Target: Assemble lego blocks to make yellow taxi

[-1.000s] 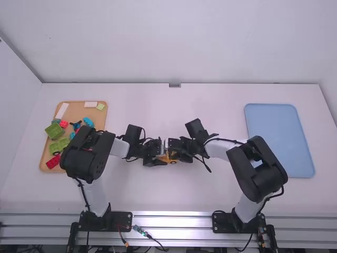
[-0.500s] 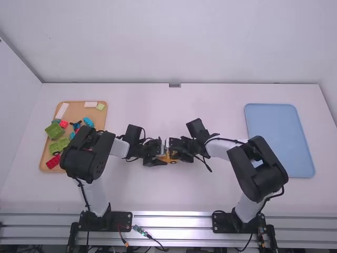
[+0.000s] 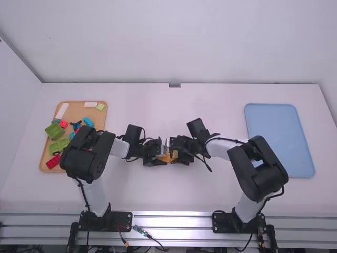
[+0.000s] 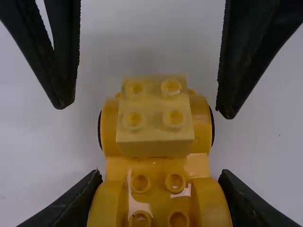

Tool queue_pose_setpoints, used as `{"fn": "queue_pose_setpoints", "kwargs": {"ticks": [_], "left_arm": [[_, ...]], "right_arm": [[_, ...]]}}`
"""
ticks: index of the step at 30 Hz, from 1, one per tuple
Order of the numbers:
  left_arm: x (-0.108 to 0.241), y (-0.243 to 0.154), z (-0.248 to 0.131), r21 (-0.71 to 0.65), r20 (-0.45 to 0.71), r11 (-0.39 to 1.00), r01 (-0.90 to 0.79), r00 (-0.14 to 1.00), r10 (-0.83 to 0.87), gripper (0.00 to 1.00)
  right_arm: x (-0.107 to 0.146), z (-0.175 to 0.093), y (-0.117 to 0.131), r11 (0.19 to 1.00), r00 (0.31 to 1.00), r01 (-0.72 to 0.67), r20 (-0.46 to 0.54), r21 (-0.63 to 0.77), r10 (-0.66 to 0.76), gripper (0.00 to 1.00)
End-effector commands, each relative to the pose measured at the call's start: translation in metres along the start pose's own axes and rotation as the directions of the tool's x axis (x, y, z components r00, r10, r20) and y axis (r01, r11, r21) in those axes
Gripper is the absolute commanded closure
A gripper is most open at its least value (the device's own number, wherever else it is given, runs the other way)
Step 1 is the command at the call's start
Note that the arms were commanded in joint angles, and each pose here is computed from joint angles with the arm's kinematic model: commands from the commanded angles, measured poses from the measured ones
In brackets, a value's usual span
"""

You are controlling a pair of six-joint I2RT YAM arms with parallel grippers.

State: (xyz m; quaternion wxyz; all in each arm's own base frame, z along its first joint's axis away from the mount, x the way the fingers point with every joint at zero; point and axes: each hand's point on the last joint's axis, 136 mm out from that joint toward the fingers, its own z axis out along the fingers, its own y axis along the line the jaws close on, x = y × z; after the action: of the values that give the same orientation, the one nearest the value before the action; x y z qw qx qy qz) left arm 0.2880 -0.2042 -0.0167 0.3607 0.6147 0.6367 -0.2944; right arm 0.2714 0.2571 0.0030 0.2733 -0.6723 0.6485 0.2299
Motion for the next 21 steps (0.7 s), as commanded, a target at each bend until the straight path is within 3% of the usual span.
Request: {"fn": "queue_pose_setpoints", "kwargs": {"ticks": [1, 5, 8, 9, 12, 21], "left_arm": [[0.048, -0.015, 0.004, -0.015, -0.187, 0.997, 0.078, 0.979, -0.079, 0.62], [0.048, -0.015, 0.004, -0.015, -0.188, 0.997, 0.079, 0.979, -0.08, 0.62], [0.047, -0.015, 0.004, -0.015, -0.187, 0.997, 0.078, 0.979, -0.079, 0.61], [0.048, -0.015, 0.004, -0.015, -0.187, 0.997, 0.079, 0.979, -0.08, 0.61], [0.047, -0.015, 0.004, -0.015, -0.187, 0.997, 0.078, 0.979, -0.08, 0.61], [0.047, -0.014, 0.004, -0.015, -0.187, 0.997, 0.077, 0.979, -0.079, 0.6]], "right_arm": [[0.0, 0.0, 0.006, 1.0, 1.0, -0.015, 0.019, -0.023, 0.016, 0.22], [-0.015, -0.012, 0.004, 1.0, 0.997, 0.009, 0.078, -0.018, -0.008, 0.24], [-0.02, -0.019, 0.001, 1.0, 0.994, 0.008, 0.106, -0.012, -0.007, 0.38], [-0.022, -0.02, 0.002, 1.0, 0.993, 0.009, 0.115, -0.017, -0.007, 0.49], [-0.022, -0.023, 0.002, 1.0, 0.992, 0.001, 0.128, -0.024, 0.002, 1.0], [-0.018, -0.021, 0.012, 0.999, 0.989, 0.03, 0.148, -0.045, -0.023, 1.0]]}}
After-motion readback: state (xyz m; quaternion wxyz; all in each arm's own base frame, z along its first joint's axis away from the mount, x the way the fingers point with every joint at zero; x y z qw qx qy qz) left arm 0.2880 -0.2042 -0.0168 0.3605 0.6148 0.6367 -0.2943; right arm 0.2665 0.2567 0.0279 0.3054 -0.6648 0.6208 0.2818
